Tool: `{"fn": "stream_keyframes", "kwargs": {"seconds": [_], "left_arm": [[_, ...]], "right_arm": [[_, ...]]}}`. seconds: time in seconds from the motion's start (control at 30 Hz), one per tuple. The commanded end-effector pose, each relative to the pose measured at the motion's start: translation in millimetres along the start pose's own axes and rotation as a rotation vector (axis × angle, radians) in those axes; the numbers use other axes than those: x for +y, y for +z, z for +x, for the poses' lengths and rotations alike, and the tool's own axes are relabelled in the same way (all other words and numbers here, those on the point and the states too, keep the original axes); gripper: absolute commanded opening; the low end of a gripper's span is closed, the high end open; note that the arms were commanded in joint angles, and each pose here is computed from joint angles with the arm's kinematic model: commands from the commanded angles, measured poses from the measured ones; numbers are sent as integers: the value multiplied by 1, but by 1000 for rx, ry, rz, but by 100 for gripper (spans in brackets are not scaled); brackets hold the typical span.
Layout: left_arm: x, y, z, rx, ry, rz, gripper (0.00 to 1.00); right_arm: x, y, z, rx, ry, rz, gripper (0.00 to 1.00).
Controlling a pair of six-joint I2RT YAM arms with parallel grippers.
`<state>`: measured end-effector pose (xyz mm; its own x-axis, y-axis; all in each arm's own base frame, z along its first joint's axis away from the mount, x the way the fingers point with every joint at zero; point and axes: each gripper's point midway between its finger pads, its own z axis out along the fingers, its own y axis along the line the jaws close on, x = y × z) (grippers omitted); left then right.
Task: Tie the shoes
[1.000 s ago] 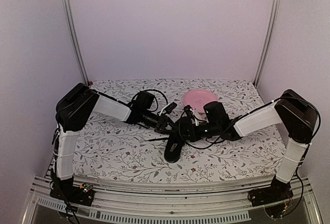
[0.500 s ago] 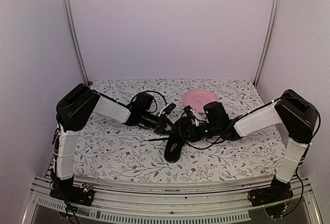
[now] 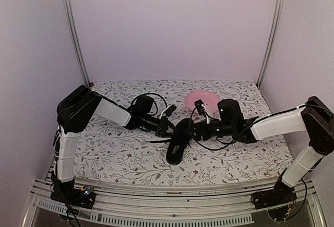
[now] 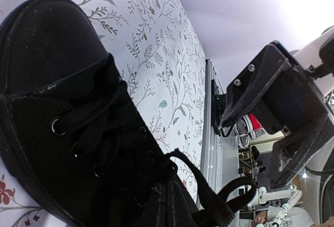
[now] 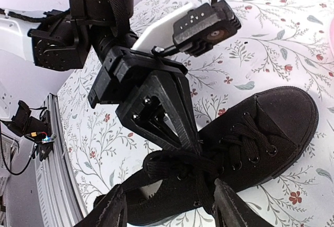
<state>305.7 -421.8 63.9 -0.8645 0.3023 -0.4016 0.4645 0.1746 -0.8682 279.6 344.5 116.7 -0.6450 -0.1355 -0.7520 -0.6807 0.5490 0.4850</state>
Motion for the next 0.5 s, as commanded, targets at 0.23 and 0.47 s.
{"fn": "stream_keyframes", "kwargs": {"seconds": [0.23,0.47], "left_arm": [[-12,-7,-9,-30,35,2,0],[-12,-8,-8,-31,33,3,0]], "right_arm": [[12,31,-16,7,-35,-49,52],[13,43,-9,28,-21,-64,26]]}}
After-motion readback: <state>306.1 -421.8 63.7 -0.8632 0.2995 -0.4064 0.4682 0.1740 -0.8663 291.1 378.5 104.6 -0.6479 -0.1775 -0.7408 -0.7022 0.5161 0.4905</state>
